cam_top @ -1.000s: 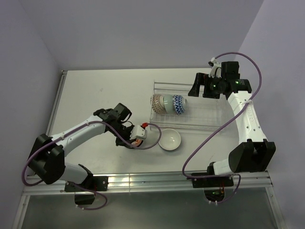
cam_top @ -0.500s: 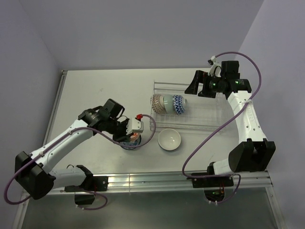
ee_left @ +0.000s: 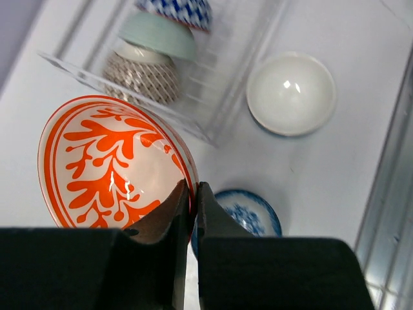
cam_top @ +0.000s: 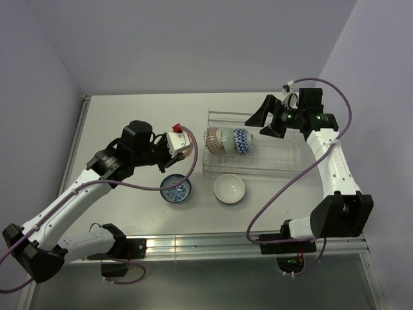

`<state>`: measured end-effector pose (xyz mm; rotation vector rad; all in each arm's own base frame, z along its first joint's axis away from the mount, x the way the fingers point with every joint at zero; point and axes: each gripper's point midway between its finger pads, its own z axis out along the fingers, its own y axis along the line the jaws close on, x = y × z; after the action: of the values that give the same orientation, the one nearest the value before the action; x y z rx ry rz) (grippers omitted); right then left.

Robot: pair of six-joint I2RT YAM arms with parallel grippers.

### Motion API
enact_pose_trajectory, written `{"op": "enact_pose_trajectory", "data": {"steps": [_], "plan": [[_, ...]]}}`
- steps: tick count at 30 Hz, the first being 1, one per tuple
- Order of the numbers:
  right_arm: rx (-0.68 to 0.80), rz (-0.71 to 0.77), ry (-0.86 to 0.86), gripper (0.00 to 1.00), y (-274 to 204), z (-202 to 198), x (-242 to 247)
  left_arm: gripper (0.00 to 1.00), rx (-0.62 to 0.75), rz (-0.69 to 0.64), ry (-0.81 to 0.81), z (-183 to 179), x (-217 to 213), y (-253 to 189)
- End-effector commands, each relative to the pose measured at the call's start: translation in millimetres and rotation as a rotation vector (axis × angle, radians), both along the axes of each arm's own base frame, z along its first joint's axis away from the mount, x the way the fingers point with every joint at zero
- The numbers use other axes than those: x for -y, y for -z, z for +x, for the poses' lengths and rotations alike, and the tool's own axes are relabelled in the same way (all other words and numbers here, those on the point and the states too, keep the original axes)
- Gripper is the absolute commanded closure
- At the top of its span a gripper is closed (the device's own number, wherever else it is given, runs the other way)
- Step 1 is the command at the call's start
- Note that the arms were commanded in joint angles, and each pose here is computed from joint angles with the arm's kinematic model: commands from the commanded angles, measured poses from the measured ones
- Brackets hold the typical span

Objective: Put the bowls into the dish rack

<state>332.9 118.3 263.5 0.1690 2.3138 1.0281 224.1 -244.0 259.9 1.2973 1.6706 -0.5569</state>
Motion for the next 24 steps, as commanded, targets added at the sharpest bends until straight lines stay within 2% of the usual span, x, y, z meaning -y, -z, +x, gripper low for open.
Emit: {"op": "enact_pose_trajectory", "data": {"steps": [1, 12, 24], "plan": [[0.139, 0.054, -0.031, 0.0, -41.0, -5.6, -14.1, 1.0, 0.205, -0.178, -0.051, 31.5, 24.2, -72.8], [0.059, 0.165, -0.127, 0.0, -48.2, -23.6, -58.9, 1.0, 0.295, -0.186, -0.014, 47.5, 79.5, -81.0], [0.006, 0.141, -0.229, 0.0, -33.2, -26.8, -96.6, 1.0, 0.323, -0.208, -0.005, 52.2, 112.0, -89.4]]}}
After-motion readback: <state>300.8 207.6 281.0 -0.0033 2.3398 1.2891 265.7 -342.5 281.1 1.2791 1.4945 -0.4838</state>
